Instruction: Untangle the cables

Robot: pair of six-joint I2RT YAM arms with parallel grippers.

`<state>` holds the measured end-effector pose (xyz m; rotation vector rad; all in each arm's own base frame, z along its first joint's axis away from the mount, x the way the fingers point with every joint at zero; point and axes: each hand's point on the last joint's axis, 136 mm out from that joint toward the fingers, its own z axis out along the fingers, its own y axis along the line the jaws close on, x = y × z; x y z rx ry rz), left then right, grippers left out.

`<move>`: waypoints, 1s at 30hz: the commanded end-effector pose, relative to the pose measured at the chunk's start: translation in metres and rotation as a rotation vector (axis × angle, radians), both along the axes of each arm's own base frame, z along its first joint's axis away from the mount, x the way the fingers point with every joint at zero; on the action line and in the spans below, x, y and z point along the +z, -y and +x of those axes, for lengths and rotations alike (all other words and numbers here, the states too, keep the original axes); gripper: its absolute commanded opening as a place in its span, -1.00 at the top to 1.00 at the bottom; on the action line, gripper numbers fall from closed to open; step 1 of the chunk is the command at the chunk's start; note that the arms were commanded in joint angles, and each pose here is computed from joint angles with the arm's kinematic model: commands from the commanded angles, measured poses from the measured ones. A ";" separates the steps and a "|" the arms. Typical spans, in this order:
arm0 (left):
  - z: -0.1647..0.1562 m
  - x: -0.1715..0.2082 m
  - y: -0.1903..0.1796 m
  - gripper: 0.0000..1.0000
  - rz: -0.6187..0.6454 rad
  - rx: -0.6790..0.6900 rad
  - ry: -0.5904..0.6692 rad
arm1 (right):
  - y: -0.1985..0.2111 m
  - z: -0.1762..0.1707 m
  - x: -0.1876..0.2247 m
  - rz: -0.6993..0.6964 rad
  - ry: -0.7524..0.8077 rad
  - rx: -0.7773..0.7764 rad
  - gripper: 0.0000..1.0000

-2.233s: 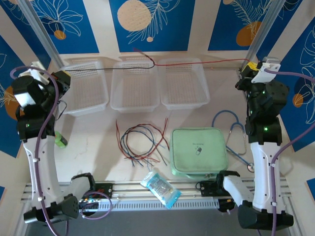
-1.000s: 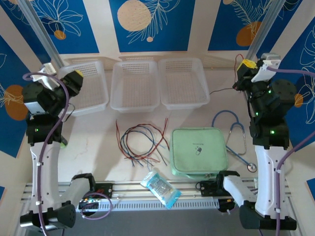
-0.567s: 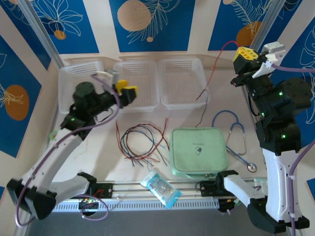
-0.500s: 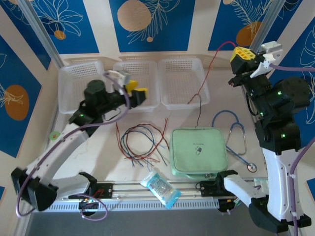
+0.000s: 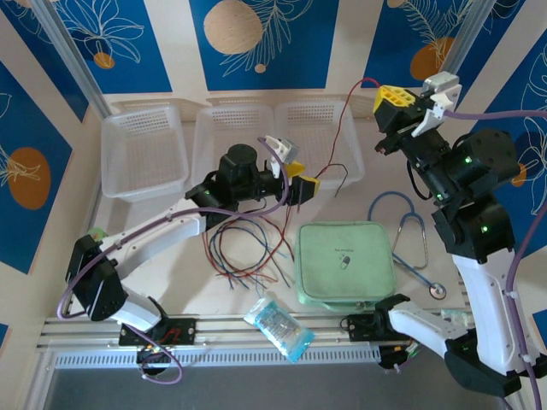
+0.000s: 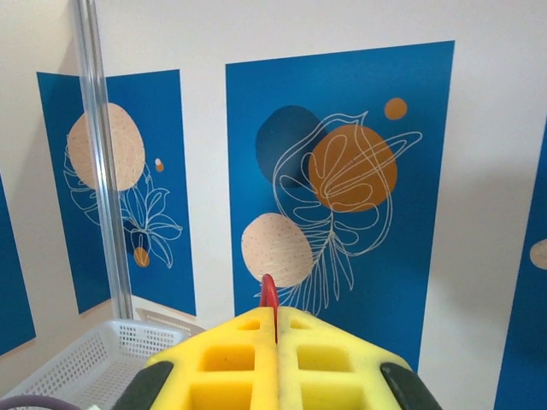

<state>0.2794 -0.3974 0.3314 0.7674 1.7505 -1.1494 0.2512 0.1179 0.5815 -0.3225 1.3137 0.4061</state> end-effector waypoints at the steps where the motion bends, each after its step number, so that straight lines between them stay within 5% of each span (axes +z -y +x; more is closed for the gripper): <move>1: -0.002 0.025 0.015 -0.47 -0.107 -0.038 -0.093 | 0.001 -0.001 0.016 -0.004 0.060 -0.031 1.00; 9: 0.004 0.022 -0.001 -0.51 0.022 0.035 -0.055 | -0.012 0.002 0.015 -0.025 0.089 -0.002 1.00; 17: 0.044 0.046 -0.037 -0.44 -0.005 0.107 -0.176 | -0.029 -0.009 0.019 -0.038 0.146 0.088 1.00; 30: 0.008 0.050 -0.050 -0.46 0.063 0.235 -0.047 | -0.048 0.036 0.007 -0.006 0.068 -0.008 1.00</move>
